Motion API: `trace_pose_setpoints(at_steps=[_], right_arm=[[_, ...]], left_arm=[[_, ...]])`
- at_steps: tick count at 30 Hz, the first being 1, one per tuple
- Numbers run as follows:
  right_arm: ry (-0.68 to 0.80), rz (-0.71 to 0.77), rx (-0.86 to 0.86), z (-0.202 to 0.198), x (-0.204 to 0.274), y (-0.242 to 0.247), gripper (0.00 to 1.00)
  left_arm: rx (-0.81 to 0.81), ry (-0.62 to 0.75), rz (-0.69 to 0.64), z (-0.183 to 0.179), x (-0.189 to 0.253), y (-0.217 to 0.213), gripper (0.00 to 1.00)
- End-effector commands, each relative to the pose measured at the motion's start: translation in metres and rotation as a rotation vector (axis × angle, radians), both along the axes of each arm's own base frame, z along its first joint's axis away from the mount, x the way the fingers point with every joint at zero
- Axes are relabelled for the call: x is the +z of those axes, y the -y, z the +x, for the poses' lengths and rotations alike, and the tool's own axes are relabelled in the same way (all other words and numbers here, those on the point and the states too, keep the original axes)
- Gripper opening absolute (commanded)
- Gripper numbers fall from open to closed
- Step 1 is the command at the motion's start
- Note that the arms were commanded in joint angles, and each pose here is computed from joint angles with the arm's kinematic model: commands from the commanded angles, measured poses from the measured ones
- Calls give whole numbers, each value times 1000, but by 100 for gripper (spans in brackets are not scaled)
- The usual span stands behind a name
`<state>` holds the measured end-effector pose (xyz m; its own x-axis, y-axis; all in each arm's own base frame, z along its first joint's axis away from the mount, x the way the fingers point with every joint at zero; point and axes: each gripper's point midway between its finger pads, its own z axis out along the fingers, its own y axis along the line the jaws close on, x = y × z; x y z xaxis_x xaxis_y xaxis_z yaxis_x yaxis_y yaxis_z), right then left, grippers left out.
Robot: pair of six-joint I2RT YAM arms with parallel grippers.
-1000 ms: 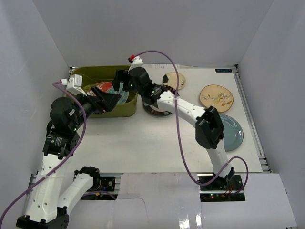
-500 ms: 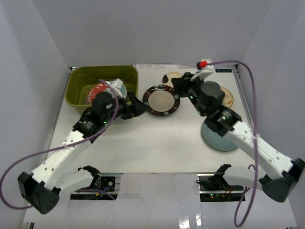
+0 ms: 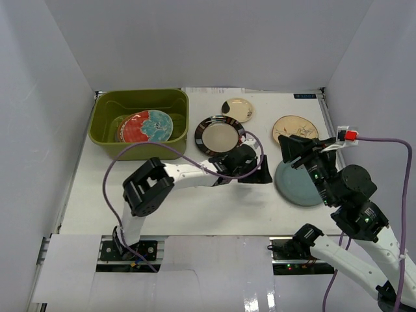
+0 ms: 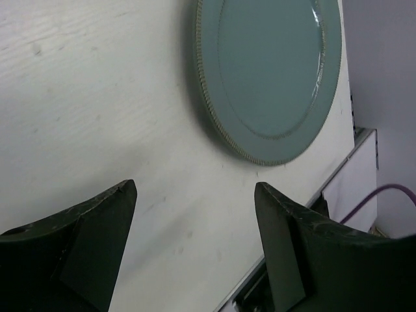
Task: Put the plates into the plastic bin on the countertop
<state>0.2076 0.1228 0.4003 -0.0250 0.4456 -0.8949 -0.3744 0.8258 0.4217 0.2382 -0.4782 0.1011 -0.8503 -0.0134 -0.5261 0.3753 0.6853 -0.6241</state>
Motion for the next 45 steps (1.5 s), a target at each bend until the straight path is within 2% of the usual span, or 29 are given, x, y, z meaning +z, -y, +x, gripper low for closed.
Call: trace_pose_setpoints(at_steps=[1, 5, 6, 12, 15, 16, 18, 19, 22, 23, 25, 26, 27, 29, 32, 33, 35, 36, 39, 40, 45], right_arm=[[-41, -18, 43, -8, -17, -3, 53], [-28, -1, 67, -15, -19, -2, 53], [-27, -1, 73, -16, -20, -3, 53], [-35, 10, 109, -19, -30, -9, 53], [-38, 13, 115, -18, -34, -11, 53], [-40, 11, 115, -18, -36, -11, 53], [-38, 15, 113, -18, -36, -11, 53], [-38, 18, 114, -18, -36, -11, 54], [-48, 18, 117, -17, -41, -13, 54], [-50, 17, 122, -16, -42, -15, 54], [-55, 13, 128, -16, -44, -17, 58], [-57, 17, 136, -17, -43, -18, 60], [-55, 17, 142, -17, -42, -19, 64], [-55, 16, 149, -17, -41, -20, 68], [-47, 17, 158, -19, -33, -21, 76], [-43, 13, 157, -18, -31, -21, 78], [-44, 6, 139, -17, -30, -18, 79], [-42, 2, 132, -16, -30, -17, 80], [-40, 4, 108, -16, -27, -12, 80], [-38, 6, 100, -16, -25, -9, 80], [-26, 9, 25, -15, -20, 8, 80]], left_arm=[[27, 22, -120, 19, 17, 45, 84], [36, -29, -96, 31, -24, 70, 80], [43, -52, -55, 32, -51, 72, 78], [49, -120, -80, 38, -83, 96, 67], [70, -140, -70, 39, -100, 95, 44], [74, -141, -67, 39, -101, 94, 29], [87, -144, -59, 38, -107, 86, 14], [96, -132, -71, 40, -97, 82, 0], [106, -136, -63, 33, -101, 60, 0], [100, -112, -97, 32, -77, 58, 0], [82, -103, -86, 22, -75, 40, 0], [65, -63, -154, 20, -36, 40, 0], [54, -67, -140, 11, -39, 25, 0], [26, -35, -196, 3, -7, 15, 0], [3, 42, -294, -8, 60, -12, 0], [7, 89, -367, -8, 103, -25, 0], [2, 117, -419, -13, 128, -46, 0], [15, 162, -477, -14, 162, -63, 0], [40, 185, -498, -15, 183, -93, 0], [60, 222, -542, -14, 205, -110, 0], [121, 271, -595, -12, 232, -157, 0]])
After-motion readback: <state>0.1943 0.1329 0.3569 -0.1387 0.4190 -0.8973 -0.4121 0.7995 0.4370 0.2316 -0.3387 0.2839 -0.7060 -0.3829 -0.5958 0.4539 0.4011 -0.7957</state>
